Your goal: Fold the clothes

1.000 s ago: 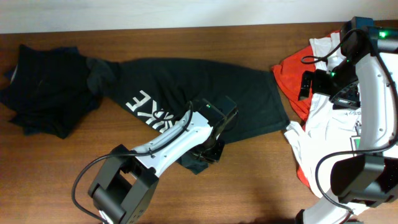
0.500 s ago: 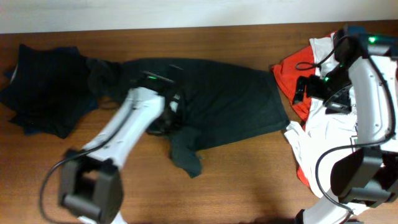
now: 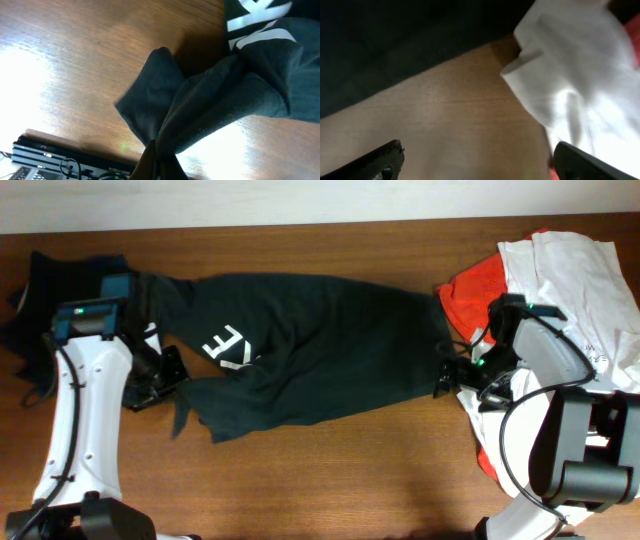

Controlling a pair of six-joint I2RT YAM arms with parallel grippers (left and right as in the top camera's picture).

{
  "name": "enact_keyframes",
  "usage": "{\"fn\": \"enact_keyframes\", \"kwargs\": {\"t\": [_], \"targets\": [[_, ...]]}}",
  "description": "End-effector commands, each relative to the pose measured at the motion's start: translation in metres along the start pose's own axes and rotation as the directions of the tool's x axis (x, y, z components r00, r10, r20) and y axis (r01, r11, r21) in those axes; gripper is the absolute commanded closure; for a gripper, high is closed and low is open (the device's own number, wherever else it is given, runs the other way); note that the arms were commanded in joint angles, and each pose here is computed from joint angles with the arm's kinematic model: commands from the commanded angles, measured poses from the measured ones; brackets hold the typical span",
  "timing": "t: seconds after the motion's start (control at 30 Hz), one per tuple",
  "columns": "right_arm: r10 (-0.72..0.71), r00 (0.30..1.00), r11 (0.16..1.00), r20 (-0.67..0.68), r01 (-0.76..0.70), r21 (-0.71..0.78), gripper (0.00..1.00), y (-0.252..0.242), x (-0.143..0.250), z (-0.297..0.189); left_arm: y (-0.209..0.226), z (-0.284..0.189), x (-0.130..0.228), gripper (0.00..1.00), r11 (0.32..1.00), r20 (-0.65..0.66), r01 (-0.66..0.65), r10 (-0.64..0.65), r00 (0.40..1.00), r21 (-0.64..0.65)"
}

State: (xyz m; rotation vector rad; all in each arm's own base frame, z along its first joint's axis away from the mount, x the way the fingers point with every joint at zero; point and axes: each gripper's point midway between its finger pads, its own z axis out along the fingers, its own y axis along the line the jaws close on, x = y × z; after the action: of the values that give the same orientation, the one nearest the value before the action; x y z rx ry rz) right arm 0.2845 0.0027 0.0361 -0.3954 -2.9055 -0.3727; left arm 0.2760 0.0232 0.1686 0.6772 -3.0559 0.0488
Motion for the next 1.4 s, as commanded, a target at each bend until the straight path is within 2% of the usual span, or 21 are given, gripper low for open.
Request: {"fn": "enact_keyframes", "kwargs": {"t": [0.0, 0.03, 0.07, 0.1, 0.13, 0.17, 0.37, 0.43, 0.57, 0.63, 0.67, 0.7, 0.77, 0.83, 0.9, 1.07, 1.13, 1.27, 1.3, 1.33, 1.37], "targets": [[-0.004, 1.000, 0.999, -0.002, 0.004, -0.054, 0.01, 0.008, 0.006, 0.014, 0.020, -0.007, -0.006, 1.00, 0.999, 0.030, 0.030, -0.029, 0.999, -0.032], [-0.007, 1.000, 0.999, 0.008, 0.008, -0.053, 0.07, 0.007, 0.004, 0.017, 0.024, -0.007, -0.008, 1.00, 0.999, 0.032, 0.045, -0.044, 0.999, -0.031], [-0.011, 1.000, 0.998, 0.027, 0.013, -0.055, 0.22, 0.007, 0.001, 0.021, 0.028, -0.007, -0.009, 1.00, 0.998, 0.033, 0.058, -0.057, 0.998, -0.031], [-0.018, 0.998, 0.998, 0.053, 0.021, -0.058, 0.40, 0.007, -0.005, 0.023, 0.030, -0.007, -0.010, 1.00, 0.997, 0.035, 0.069, -0.068, 0.997, -0.029], [-0.026, 0.996, 0.998, 0.091, 0.032, -0.061, 0.71, 0.007, -0.013, 0.025, 0.031, -0.007, -0.011, 1.00, 0.997, 0.039, 0.073, -0.072, 0.997, -0.025], [-0.033, 0.993, 0.997, 0.117, 0.040, -0.061, 0.79, 0.007, -0.020, 0.025, 0.031, -0.007, -0.012, 1.00, 0.997, 0.042, 0.073, -0.072, 0.997, -0.024], [-0.033, 0.971, 0.984, 0.238, -0.010, 0.178, 0.81, -0.039, -0.049, 0.016, 0.030, -0.007, -0.015, 1.00, 0.997, 0.054, 0.072, -0.071, 0.996, -0.020], [0.083, 0.952, 0.954, 0.294, -0.161, 0.252, 0.80, -0.075, -0.054, 0.006, 0.030, -0.007, -0.015, 1.00, 0.997, 0.053, 0.072, -0.071, 0.996, -0.020], [0.255, 0.883, 0.910, 0.394, -0.357, 0.213, 0.78, -0.128, -0.065, -0.012, 0.029, -0.007, -0.015, 1.00, 0.997, 0.053, 0.073, -0.072, 0.996, -0.019], [0.400, 0.813, 0.866, 0.423, -0.486, 0.116, 0.78, -0.154, -0.066, -0.027, 0.028, -0.007, -0.015, 1.00, 0.997, 0.050, 0.072, -0.072, 0.996, -0.009], [0.410, 0.812, 0.888, 0.415, -0.460, 0.022, 0.78, -0.147, -0.073, -0.034, 0.028, -0.007, -0.015, 1.00, 0.997, 0.050, 0.072, -0.072, 0.996, -0.009], [0.344, 0.847, 0.938, 0.404, -0.331, -0.104, 0.80, -0.124, -0.084, -0.045, 0.028, -0.007, -0.015, 1.00, 0.997, 0.050, 0.072, -0.072, 0.996, -0.009], [0.190, 0.884, 0.962, 0.428, -0.081, -0.261, 0.83, -0.079, -0.097, -0.069, 0.028, -0.007, -0.015, 1.00, 0.997, 0.053, 0.072, -0.072, 0.996, -0.008], [0.015, 0.880, 0.948, 0.474, 0.138, -0.287, 0.83, -0.039, -0.101, -0.091, 0.027, -0.007, -0.016, 1.00, 0.997, 0.056, 0.072, -0.072, 0.996, -0.002], [-0.129, 0.842, 0.939, 0.524, 0.274, -0.210, 0.81, -0.011, -0.112, -0.101, 0.026, -0.007, -0.017, 1.00, 0.997, 0.058, 0.072, -0.071, 0.996, 0.001], [-0.255, 0.782, 0.966, 0.569, 0.228, 0.120, 0.80, -0.010, -0.149, -0.094, 0.026, -0.007, -0.018, 1.00, 0.997, 0.062, 0.071, -0.071, 0.996, 0.002], [-0.279, 0.775, 0.960, 0.567, 0.221, 0.171, 0.80, -0.010, -0.157, -0.088, 0.025, -0.007, -0.019, 1.00, 0.997, 0.066, 0.071, -0.071, 0.995, 0.004], [-0.285, 0.783, 0.959, 0.553, 0.224, 0.176, 0.80, -0.014, -0.181, -0.054, 0.026, -0.007, -0.019, 1.00, 0.997, 0.065, 0.071, -0.071, 0.995, 0.003], [-0.284, 0.787, 0.959, 0.548, 0.226, 0.172, 0.85, -0.015, -0.185, -0.045, 0.026, -0.007, -0.019, 1.00, 0.997, 0.065, 0.071, -0.071, 0.995, 0.003], [-0.283, 0.788, 0.959, 0.546, 0.235, 0.158, 0.96, -0.015, -0.190, -0.035, 0.025, -0.007, -0.019, 1.00, 0.997, 0.066, 0.071, -0.071, 0.995, 0.003], [-0.282, 0.791, 0.959, 0.543, 0.246, 0.140, 0.96, -0.013, -0.194, -0.026, 0.025, -0.007, -0.019, 1.00, 0.997, 0.067, 0.071, -0.071, 0.995, 0.004]]}}
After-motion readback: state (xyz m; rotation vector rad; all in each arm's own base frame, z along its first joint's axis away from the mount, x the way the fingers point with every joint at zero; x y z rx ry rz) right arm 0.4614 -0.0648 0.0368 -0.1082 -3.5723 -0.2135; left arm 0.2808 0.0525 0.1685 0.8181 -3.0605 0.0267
